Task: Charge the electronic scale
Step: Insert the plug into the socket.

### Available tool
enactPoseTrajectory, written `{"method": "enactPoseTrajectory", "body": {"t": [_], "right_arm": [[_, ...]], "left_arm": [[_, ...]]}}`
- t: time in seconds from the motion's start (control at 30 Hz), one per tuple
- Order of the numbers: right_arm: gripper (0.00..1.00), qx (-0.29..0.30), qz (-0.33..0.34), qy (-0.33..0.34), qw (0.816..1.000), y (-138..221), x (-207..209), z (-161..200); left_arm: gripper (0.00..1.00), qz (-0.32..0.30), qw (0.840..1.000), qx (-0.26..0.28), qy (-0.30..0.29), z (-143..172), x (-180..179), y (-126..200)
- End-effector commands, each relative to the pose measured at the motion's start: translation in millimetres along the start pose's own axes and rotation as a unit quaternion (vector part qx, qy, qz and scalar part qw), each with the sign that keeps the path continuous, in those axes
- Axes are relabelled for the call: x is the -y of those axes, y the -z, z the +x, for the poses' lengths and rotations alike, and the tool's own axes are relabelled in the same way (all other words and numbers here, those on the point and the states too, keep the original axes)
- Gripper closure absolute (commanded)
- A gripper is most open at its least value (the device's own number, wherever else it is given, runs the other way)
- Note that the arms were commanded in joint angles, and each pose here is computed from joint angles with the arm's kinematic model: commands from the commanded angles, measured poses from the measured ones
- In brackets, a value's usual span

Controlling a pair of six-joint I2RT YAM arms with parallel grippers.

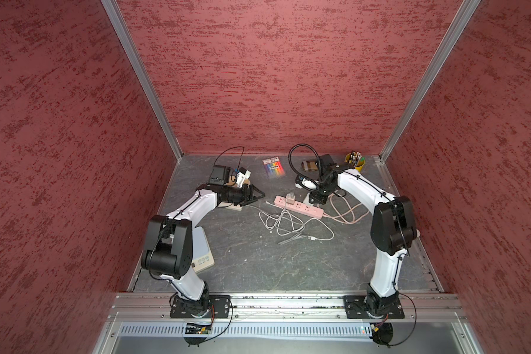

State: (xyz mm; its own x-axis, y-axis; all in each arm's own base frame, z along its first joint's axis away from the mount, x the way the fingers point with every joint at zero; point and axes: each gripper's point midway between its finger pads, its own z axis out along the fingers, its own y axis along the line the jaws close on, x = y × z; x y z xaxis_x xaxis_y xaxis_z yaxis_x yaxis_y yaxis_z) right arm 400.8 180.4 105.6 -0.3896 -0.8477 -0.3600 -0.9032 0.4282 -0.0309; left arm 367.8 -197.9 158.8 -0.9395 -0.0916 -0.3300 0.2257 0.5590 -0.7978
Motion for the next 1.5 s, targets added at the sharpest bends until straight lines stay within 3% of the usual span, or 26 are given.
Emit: {"method": "enactPoseTrajectory", "body": {"t": [0.0, 0.63, 0.9, 1.47], "right_arm": [[1.0, -0.001, -0.011, 0.006, 1.0, 1, -2, 0], [1.0, -0.07, -0.014, 0.032, 0.997, -27, -13, 20], [1.0, -0.081, 0.008, 0.074, 0.994, -20, -22, 26], [1.0, -0.096, -0.007, 0.072, 0.993, -20, -31, 24]], "left_arm": [[0.41, 0.011, 1.0, 0.003, -0.007, -6, 3, 0], [0.39, 0.011, 1.0, 0.004, -0.003, -7, 0, 1], [0.38, 0.013, 1.0, 0.002, 0.0, -8, -1, 1], [0.35, 0.013, 1.0, 0.001, 0.002, -3, -3, 5]]}}
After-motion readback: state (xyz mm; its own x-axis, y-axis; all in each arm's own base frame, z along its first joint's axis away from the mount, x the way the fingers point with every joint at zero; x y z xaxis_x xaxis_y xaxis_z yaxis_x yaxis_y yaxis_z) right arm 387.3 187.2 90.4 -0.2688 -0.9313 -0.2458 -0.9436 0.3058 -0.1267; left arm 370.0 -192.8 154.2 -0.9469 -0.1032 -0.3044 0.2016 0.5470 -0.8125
